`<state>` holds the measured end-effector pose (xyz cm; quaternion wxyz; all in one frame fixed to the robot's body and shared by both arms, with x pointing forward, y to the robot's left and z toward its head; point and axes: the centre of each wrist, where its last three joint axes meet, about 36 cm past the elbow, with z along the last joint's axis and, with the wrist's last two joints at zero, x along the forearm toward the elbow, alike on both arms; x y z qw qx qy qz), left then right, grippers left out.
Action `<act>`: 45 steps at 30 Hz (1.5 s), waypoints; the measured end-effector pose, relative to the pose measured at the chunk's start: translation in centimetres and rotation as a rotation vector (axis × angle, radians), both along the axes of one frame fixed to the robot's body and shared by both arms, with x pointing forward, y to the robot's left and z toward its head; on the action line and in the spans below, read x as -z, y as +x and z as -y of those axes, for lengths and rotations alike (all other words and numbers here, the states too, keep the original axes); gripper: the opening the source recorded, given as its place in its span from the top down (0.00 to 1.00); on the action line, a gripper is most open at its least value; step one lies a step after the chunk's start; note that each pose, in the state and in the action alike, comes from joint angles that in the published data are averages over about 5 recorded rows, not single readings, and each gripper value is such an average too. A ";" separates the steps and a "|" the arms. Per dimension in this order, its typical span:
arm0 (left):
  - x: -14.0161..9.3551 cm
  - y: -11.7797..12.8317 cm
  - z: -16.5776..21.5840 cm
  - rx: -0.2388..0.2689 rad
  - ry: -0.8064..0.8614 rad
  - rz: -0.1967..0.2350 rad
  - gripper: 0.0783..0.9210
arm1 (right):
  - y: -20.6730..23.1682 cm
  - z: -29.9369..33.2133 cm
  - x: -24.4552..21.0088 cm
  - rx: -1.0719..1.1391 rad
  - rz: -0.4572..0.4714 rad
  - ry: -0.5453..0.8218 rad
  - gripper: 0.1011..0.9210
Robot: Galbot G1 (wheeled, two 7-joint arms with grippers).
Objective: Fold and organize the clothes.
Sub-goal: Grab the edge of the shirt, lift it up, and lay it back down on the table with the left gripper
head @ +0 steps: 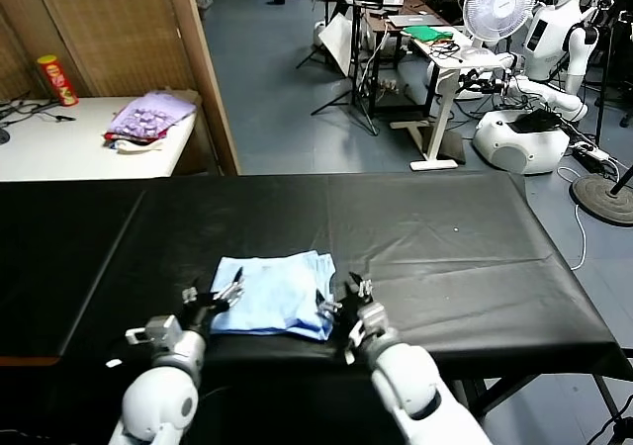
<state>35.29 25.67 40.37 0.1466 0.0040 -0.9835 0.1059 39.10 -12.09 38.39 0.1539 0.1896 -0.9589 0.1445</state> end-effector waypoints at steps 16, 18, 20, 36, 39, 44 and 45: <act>1.7 0.3 -3.7 -0.079 -0.451 -0.114 0.20 | 0.8 3.8 -4.6 0.106 0.054 0.244 0.15; 1.9 0.4 -3.9 -0.078 -0.488 -0.122 0.28 | 0.8 3.9 -4.7 0.111 0.056 0.249 0.15; 2.1 0.4 -4.0 -0.075 -0.504 -0.130 0.40 | 0.8 4.0 -4.9 0.114 0.059 0.253 0.15; 0.7 0.7 -4.0 -0.074 -0.147 -0.054 0.91 | 0.4 5.7 -5.4 0.231 0.042 0.135 0.15; -0.1 1.1 -5.1 -0.080 0.044 -0.033 0.91 | 0.2 6.2 -5.6 0.246 0.043 0.118 0.15; -1.4 1.5 -9.2 -0.103 0.407 -0.012 0.91 | 0.3 6.8 -5.7 0.262 0.048 0.111 0.15; -1.7 1.5 -10.2 -0.110 0.479 -0.006 0.91 | 0.3 6.9 -5.8 0.264 0.050 0.111 0.15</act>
